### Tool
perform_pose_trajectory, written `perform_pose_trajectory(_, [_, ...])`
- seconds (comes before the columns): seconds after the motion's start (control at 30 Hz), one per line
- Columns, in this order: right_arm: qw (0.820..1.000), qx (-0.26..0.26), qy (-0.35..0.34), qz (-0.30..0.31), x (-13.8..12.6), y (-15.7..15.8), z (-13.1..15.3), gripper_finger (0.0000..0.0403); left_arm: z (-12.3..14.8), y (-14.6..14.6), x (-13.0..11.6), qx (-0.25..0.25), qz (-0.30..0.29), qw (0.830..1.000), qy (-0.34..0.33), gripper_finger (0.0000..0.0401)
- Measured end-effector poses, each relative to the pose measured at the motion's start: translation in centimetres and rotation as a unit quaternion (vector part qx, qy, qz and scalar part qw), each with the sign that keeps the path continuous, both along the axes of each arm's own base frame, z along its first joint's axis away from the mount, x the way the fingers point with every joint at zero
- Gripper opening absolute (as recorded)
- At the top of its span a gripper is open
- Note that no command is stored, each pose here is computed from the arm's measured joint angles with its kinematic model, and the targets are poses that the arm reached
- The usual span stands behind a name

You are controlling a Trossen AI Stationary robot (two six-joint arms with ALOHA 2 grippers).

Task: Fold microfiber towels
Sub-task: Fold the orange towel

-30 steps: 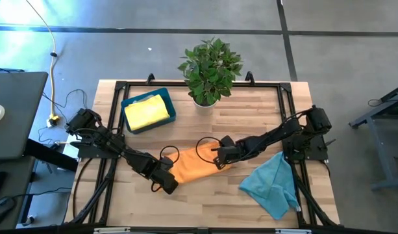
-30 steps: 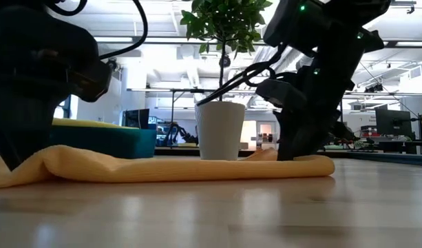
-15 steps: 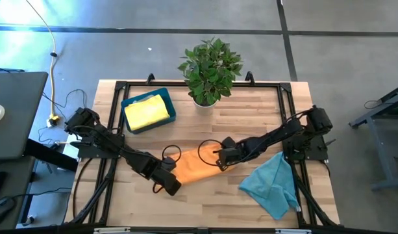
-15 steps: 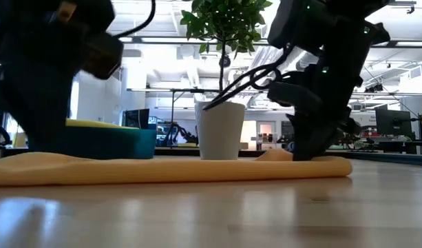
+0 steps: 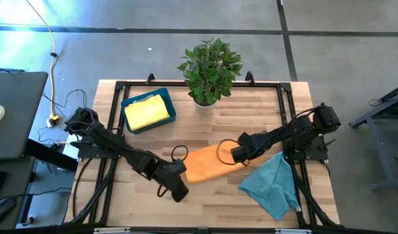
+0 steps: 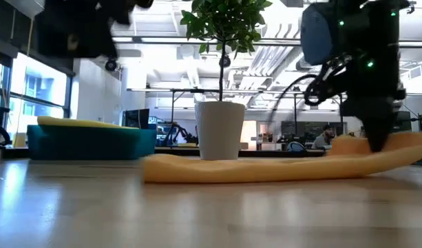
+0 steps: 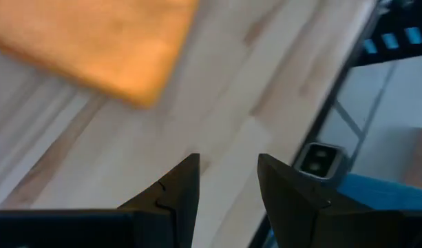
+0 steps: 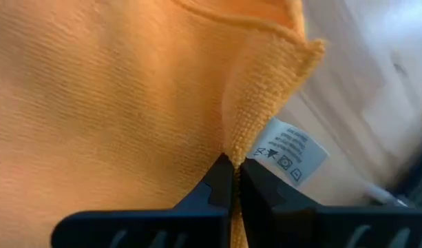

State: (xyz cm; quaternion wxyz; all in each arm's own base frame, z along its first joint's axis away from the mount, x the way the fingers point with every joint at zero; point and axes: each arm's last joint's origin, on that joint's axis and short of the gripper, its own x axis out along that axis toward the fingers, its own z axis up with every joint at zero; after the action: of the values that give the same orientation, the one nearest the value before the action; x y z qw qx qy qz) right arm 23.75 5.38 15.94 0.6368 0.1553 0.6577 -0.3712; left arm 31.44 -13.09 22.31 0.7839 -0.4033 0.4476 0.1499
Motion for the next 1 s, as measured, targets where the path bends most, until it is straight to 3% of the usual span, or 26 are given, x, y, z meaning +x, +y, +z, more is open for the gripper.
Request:
perform_pose_trajectory(0.2, [0.998,0.056,0.012,-0.012,0.6,0.5,2.3,0.0000,2.9,0.2,1.4,0.017,-0.037,0.998,-0.050,0.0138])
perform_pose_trajectory(0.3, [0.994,0.103,-0.027,-0.010,1.9,1.3,3.6,0.0000,4.1,0.3,1.9,0.028,-0.054,0.996,-0.072,0.0138])
perform_pose_trajectory(0.43, [0.988,0.125,-0.085,0.006,3.4,2.5,5.5,0.0000,5.7,0.3,2.2,0.050,-0.069,0.993,-0.087,0.0138])
perform_pose_trajectory(0.67, [0.971,0.117,-0.204,-0.030,5.4,3.8,7.5,0.0000,7.4,0.5,1.9,0.082,-0.089,0.990,-0.074,0.0138])
perform_pose_trajectory(1.0, [0.944,0.094,-0.304,-0.084,7.8,4.2,6.7,0.0000,10.2,1.3,0.0,0.123,-0.122,0.985,-0.011,0.0138])
